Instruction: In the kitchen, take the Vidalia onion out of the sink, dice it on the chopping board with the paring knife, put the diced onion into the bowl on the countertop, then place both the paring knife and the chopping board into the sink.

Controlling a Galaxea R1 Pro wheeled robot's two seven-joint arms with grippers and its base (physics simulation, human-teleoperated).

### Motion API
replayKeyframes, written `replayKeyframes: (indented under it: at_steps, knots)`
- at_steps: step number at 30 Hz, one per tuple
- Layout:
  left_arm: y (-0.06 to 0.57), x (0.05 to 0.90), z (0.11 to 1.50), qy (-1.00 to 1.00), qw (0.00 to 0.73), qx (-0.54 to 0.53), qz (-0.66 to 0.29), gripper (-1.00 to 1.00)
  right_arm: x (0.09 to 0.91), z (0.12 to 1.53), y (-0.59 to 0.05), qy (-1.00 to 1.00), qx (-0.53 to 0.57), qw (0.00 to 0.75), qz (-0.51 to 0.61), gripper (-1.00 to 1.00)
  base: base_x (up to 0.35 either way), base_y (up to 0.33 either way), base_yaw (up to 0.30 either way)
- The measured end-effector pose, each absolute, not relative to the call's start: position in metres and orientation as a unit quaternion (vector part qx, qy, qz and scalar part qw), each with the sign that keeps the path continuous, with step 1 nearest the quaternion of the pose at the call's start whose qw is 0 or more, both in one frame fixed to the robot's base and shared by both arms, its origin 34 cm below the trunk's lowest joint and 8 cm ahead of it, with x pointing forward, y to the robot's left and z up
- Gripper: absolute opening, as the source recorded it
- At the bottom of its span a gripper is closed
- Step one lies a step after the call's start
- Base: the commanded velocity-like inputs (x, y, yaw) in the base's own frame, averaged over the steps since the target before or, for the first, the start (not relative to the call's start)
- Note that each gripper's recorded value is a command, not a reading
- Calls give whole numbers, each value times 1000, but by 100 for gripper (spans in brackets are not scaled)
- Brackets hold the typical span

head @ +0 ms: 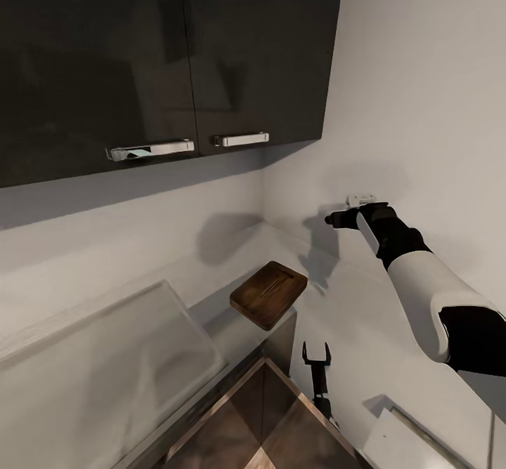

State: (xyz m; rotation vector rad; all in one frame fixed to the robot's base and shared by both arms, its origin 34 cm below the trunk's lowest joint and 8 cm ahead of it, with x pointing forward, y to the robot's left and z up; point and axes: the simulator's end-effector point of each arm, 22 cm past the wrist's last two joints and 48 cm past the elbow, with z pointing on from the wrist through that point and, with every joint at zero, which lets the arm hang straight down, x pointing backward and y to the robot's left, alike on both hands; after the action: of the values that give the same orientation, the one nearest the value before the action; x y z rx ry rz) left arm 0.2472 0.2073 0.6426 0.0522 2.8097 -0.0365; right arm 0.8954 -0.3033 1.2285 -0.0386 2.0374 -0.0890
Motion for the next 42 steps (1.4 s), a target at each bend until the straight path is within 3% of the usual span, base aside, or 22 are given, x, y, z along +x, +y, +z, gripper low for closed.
replayKeyframes:
  at_steps: [15, 42]
  knots:
    - [208, 223, 636, 990, 139, 18, -11, 100, 896, 1229, -303, 850, -16, 524, -38, 100, 0, 0, 0]
    - [206, 249, 644, 982, 188, 17, -13, 100, 896, 1229, -303, 851, -16, 524, -37, 100, 0, 0, 0]
